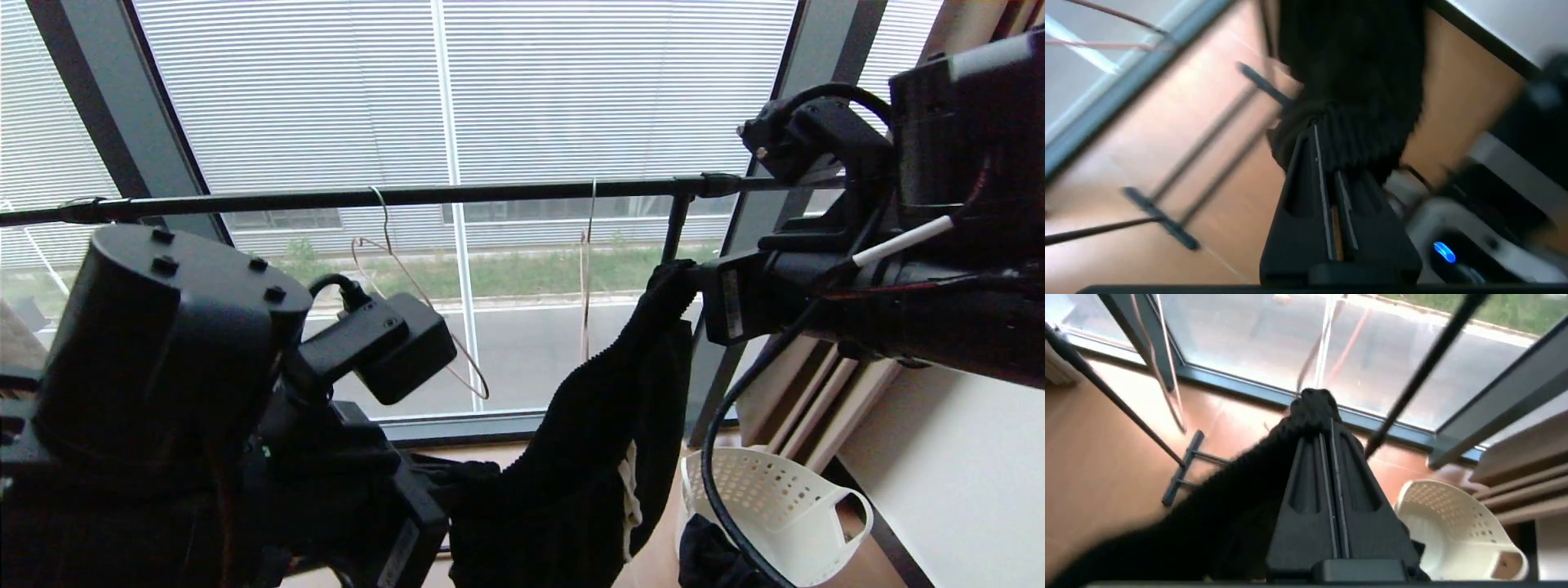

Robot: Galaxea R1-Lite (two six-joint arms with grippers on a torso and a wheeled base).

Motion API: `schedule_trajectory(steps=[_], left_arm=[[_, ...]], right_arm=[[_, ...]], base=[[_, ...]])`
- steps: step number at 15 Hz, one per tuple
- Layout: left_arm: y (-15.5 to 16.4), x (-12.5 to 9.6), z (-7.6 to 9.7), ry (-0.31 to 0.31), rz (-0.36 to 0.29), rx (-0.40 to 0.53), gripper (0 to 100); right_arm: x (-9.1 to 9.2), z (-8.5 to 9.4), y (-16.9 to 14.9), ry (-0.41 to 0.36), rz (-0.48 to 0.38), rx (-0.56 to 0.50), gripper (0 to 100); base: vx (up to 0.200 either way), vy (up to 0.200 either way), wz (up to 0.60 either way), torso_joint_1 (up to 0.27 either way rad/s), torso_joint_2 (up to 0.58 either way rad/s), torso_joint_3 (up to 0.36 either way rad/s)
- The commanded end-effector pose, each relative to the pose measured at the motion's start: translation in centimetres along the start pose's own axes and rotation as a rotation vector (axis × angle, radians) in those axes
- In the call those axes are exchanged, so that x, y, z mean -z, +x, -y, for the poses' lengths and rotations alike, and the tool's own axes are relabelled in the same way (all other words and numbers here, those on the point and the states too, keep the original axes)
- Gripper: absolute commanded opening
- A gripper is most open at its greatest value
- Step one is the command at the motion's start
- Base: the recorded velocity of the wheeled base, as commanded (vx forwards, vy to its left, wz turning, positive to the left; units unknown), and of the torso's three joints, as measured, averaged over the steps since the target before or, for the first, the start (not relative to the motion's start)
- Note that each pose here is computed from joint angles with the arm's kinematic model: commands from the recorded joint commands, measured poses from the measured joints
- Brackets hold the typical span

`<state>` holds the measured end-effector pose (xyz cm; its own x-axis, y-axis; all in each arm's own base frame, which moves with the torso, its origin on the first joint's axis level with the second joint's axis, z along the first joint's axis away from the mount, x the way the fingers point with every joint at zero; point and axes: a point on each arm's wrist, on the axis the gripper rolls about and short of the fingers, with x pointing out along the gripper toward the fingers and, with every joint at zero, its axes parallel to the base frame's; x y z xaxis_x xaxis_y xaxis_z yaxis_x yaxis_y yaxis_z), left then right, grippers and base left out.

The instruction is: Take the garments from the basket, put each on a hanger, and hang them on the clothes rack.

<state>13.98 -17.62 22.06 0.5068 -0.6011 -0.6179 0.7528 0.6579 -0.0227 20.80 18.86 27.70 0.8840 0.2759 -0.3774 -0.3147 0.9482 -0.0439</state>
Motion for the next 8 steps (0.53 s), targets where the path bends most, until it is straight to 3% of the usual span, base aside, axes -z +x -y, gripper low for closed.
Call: schedule_trajectory(steps=[1,5,6,8], left_arm=[[0.8,0.9,1.9,0.012,-0.046,0.073,0],[1.5,-0.1,3.3,-0.026,-0.042,0.169,0],[2.1,-1.4,4.4,-0.107,-0.036,0.208,0],[2.2,-1.7,4.7,-0.124,-0.032,0.217,0]], right_arm=[[-0.2,-1.4,1.8,-0.011,-0.014,-0.013,0],[-0.3,-3.2,2.1,0.003,-0.013,-0.057,0],[-0.3,-4.6,1.4,0.007,-0.006,-0.105,0],[-0.2,-5.3,1.1,0.015,-0.004,-0.128,0]], base=[[0.0,0.0,0.0,0.0,0.0,0.0],[0.0,0.0,0.0,0.0,0.0,0.0],[0.0,0.0,0.0,0.0,0.0,0.0],[0.0,0.0,0.0,0.0,0.0,0.0]])
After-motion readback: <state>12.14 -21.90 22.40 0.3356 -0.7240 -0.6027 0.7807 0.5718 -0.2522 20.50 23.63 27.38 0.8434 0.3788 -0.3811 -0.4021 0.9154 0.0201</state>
